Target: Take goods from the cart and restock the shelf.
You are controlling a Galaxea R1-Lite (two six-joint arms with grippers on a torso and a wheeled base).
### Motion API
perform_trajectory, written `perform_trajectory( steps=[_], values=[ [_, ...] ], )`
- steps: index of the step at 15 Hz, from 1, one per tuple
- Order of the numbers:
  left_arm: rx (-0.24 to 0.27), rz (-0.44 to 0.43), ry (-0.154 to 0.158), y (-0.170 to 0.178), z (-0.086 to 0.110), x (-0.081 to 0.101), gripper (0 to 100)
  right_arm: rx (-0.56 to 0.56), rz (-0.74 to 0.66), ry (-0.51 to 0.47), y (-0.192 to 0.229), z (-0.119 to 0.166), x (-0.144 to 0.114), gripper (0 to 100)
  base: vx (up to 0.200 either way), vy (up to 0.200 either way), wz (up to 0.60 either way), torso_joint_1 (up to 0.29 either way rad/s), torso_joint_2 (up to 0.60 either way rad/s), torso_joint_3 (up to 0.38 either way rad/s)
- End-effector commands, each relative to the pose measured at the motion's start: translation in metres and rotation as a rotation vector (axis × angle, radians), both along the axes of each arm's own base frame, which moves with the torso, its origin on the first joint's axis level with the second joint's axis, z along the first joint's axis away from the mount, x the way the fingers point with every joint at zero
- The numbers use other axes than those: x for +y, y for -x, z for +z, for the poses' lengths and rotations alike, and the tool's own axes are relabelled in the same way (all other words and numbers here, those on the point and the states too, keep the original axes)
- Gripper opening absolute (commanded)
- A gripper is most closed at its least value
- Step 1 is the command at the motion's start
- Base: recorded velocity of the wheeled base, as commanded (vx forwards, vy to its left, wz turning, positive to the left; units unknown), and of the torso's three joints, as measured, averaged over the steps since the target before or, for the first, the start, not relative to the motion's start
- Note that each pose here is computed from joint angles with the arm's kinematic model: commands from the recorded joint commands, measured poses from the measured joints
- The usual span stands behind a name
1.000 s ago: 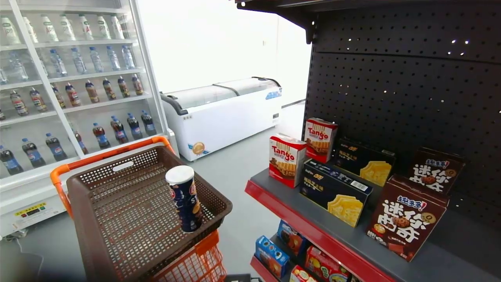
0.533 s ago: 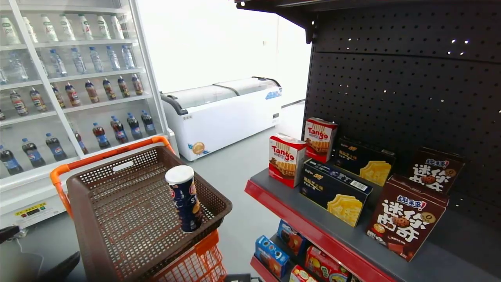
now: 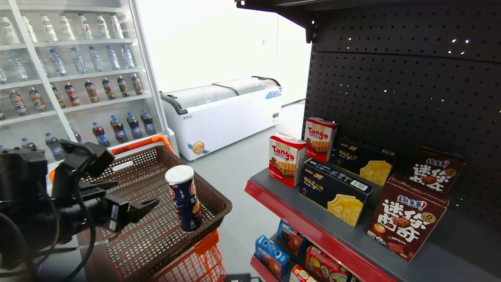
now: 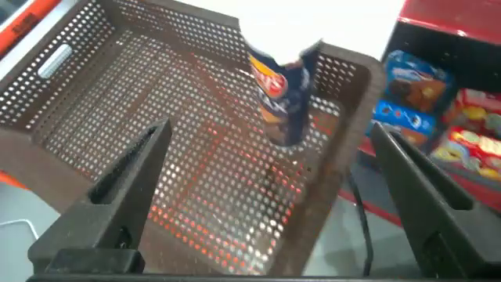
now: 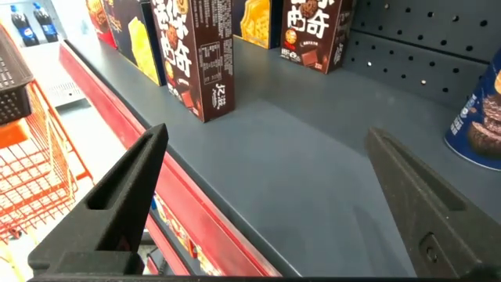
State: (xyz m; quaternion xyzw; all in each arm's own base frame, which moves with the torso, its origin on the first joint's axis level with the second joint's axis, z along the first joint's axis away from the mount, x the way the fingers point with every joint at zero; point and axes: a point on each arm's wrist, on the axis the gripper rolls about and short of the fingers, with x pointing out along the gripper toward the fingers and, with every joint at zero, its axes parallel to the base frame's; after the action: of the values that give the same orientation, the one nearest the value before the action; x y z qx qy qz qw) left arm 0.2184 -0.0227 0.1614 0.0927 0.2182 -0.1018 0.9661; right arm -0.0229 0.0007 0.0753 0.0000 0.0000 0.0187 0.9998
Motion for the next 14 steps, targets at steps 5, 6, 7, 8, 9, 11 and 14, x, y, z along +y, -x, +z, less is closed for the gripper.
perform_trajectory(
  steps=[5,6,7,8,9,11,14],
  values=[
    [0.068,0.074,0.067,-0.077,-0.048,-0.043,100,0.002,0.001,0.000,0.000,0.000,0.000,100,0.000,0.000,0.00,0.000,0.00,0.000],
    [0.082,0.069,0.073,-0.081,-0.054,-0.050,100,0.002,0.001,0.000,0.000,0.000,0.000,100,0.000,0.000,0.00,0.000,0.00,0.000],
    [0.093,0.066,0.071,-0.083,-0.058,-0.053,100,0.002,0.001,0.000,0.000,0.000,0.000,100,0.000,0.000,0.00,0.000,0.00,0.000],
    [0.098,0.083,0.059,-0.085,-0.062,-0.054,100,0.002,0.001,0.000,0.000,0.000,0.000,100,0.000,0.000,0.00,0.000,0.00,0.000],
    [0.099,0.109,0.047,-0.087,-0.069,-0.055,100,0.000,0.001,0.000,0.000,0.000,0.000,100,0.000,0.000,0.00,0.000,0.00,0.000],
    [0.037,0.128,0.076,-0.095,-0.075,-0.058,100,0.002,0.001,0.000,0.000,0.000,0.000,100,0.000,0.000,0.00,0.000,0.00,0.000],
    [-0.007,0.178,0.055,-0.106,-0.091,-0.064,100,0.002,0.001,0.000,0.000,0.000,0.000,100,0.000,0.000,0.00,0.000,0.00,0.000]
  ],
)
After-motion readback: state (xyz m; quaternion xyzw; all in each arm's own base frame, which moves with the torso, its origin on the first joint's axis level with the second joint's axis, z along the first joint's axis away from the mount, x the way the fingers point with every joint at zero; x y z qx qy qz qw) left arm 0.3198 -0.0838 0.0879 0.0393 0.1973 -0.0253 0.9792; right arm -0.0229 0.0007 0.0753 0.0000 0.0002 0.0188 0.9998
